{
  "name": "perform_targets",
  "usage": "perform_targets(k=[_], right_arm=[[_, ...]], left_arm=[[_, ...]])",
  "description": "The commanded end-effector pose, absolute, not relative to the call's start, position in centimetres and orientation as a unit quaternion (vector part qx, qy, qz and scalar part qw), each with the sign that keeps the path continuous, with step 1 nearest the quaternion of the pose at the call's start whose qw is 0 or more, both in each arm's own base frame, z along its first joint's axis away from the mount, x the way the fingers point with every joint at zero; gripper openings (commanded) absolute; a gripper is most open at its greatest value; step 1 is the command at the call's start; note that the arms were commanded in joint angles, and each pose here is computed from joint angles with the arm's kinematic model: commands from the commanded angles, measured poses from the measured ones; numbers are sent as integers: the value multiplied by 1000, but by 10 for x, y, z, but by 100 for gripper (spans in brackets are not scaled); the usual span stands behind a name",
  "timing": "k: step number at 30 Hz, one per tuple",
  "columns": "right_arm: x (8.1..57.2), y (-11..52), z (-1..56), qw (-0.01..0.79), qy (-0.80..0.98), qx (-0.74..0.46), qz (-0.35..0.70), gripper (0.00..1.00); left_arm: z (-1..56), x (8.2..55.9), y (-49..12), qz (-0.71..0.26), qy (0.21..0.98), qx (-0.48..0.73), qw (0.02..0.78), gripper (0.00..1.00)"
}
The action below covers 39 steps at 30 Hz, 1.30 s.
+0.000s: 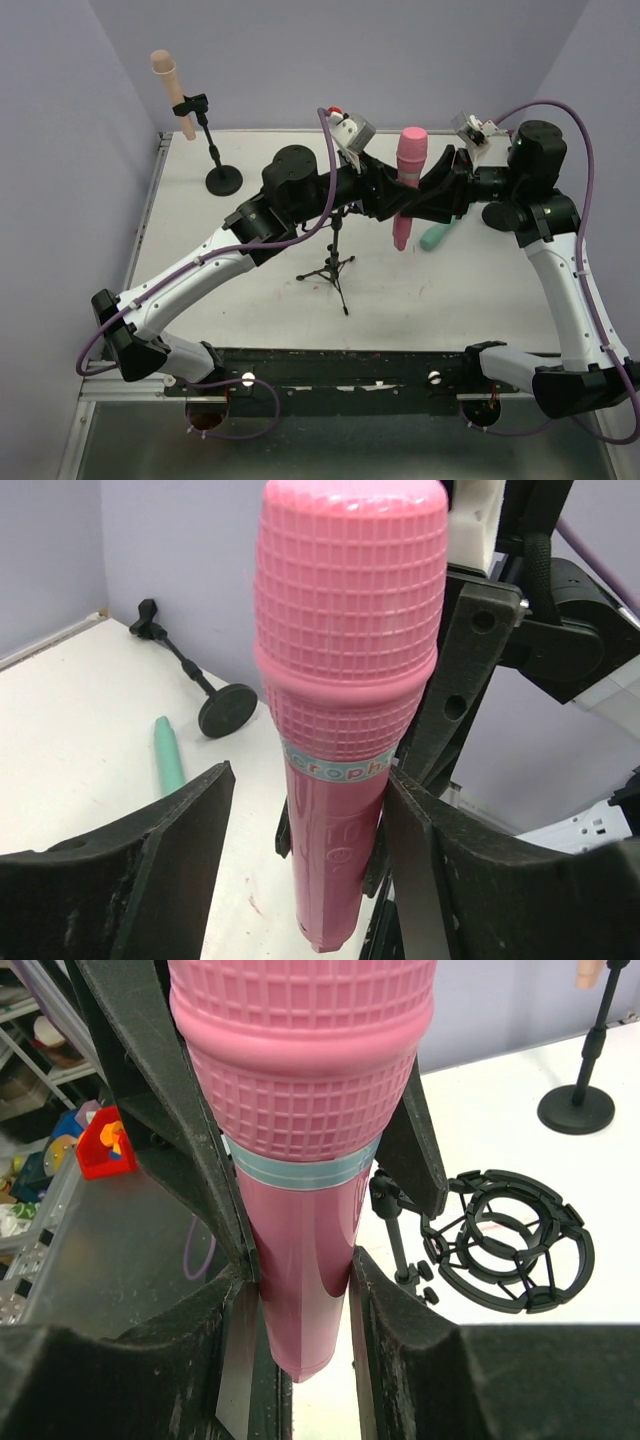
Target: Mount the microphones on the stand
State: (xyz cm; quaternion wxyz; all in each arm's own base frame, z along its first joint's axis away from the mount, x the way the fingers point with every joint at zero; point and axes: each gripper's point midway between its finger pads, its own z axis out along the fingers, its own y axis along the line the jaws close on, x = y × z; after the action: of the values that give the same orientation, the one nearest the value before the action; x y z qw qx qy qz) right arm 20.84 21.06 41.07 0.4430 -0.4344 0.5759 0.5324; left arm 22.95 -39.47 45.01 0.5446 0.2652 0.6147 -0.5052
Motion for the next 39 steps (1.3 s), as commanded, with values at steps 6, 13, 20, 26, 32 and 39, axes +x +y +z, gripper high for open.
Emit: perform_targets(k=[6, 13, 20, 26, 32, 39], right_arm=[[194, 211, 411, 441, 554, -455, 540, 11], [194, 210, 408, 443, 557, -453, 537, 13], [199, 208, 406, 455, 567, -444, 524, 57], [201, 198, 402, 482, 571, -447, 491, 100], [219, 180, 387, 517, 600, -424, 438, 100], [266, 151, 323, 549, 681, -348, 337, 100]], left_arm=[[460, 214, -401, -528, 589, 300, 534, 52], [469, 211, -399, -536, 574, 303, 540, 11], [482, 204, -380, -548, 551, 287, 561, 0], [487, 209, -348, -528, 546, 254, 599, 0], [511, 223, -304, -496, 523, 217, 658, 0], [529, 269, -291, -439, 522, 186, 708, 0]])
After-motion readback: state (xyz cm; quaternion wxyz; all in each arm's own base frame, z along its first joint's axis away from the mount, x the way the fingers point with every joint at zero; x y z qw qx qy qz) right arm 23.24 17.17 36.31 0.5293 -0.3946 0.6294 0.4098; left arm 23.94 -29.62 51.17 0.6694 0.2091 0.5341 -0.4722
